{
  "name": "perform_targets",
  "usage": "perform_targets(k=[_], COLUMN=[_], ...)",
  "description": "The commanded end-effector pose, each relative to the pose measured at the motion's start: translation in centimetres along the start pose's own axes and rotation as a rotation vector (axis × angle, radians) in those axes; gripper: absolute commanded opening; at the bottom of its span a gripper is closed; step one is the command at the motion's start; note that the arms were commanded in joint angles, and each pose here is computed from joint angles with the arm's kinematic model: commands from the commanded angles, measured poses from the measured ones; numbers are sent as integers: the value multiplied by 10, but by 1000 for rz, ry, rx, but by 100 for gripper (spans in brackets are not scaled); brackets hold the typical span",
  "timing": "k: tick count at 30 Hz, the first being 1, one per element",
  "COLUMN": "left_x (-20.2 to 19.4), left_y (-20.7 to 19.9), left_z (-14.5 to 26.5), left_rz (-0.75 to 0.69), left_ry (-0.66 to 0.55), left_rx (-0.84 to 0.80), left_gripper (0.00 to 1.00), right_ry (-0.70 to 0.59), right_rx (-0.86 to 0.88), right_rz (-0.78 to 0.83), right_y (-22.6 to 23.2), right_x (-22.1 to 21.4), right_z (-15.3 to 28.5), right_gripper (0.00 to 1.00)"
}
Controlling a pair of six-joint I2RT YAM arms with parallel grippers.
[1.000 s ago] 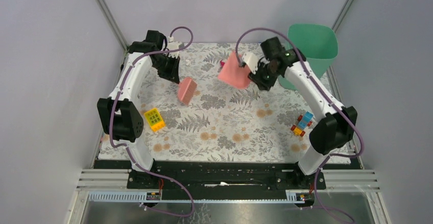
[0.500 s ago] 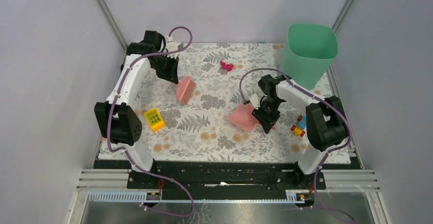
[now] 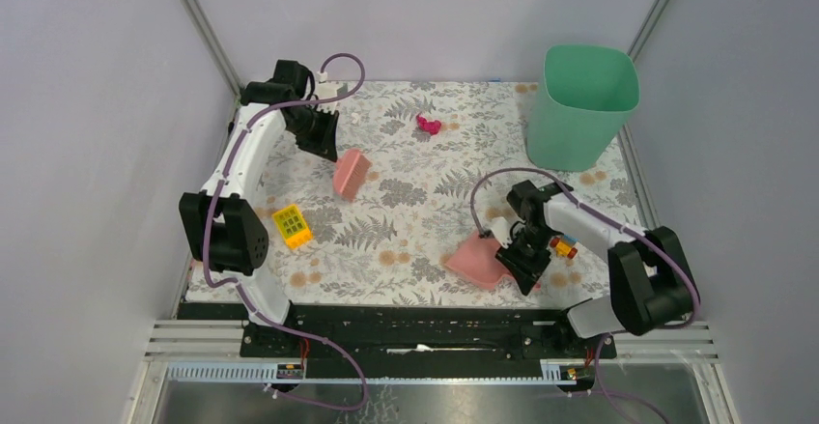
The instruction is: Sweep away the paper scraps from the table
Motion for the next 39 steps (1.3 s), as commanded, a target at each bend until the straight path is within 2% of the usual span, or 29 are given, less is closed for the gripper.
perform_targets(k=[1,13,14,15,16,17,18,19,21,24,26,28,32,34,39], left_x=[-3,-5,-6,-6,-6,-6,-6,-5,-5,-6,-7,-7,-5,-6,-9], left_y=[-5,-6,-6,-6,-6,-6,-6,-6,-7,-7,-7,-7,-8,-8,-7], left_z=[11,4,4,4,4,3,3,3,5,6,4,3,8,8,6], left_rz=[-32,-43,-42,-42,-40,-40,-38,-40,-41,-44,-41,-40,-49,-51,-47], left_ry=[-14,23,24,24,24,25,24,23,19,20,25,27,11,13,23], left_rx=[12,10,9,6,4,1,1,0,3,5,0,-2,3,7,4], left_gripper=[0,0,0,0,0,0,0,0,0,0,0,0,0,0,0], right_ry=[12,84,98,179,-229,-565,-616,-641,-722,-819,-851,-838,-762,-720,-693], right_rx=[33,83,70,-55,-375,-592,-618,-624,-644,-644,-644,-648,-627,-585,-577], right_rz=[-19,-48,-342,-92,53,138,148,143,119,102,109,100,62,98,137], right_y=[15,27,39,17,-41,-72,-74,-74,-71,-63,-62,-64,-68,-66,-67], right_x=[-23,-53,-51,-62,10,70,79,84,101,126,136,137,119,111,108], right_z=[-9,-30,-30,-27,-30,-2,6,14,46,95,113,111,76,61,55], right_gripper=[0,0,0,0,0,73,93,95,99,99,99,99,99,99,86])
Point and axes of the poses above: each gripper's point midway between its finger pads, its own z axis back along the fingers, its own y axis along the line the jaws close on, x = y × z, the point moved 8 cm from there along z, back along the fingers, and after that the axes turned 3 degrees about z, right-handed, at the moved point
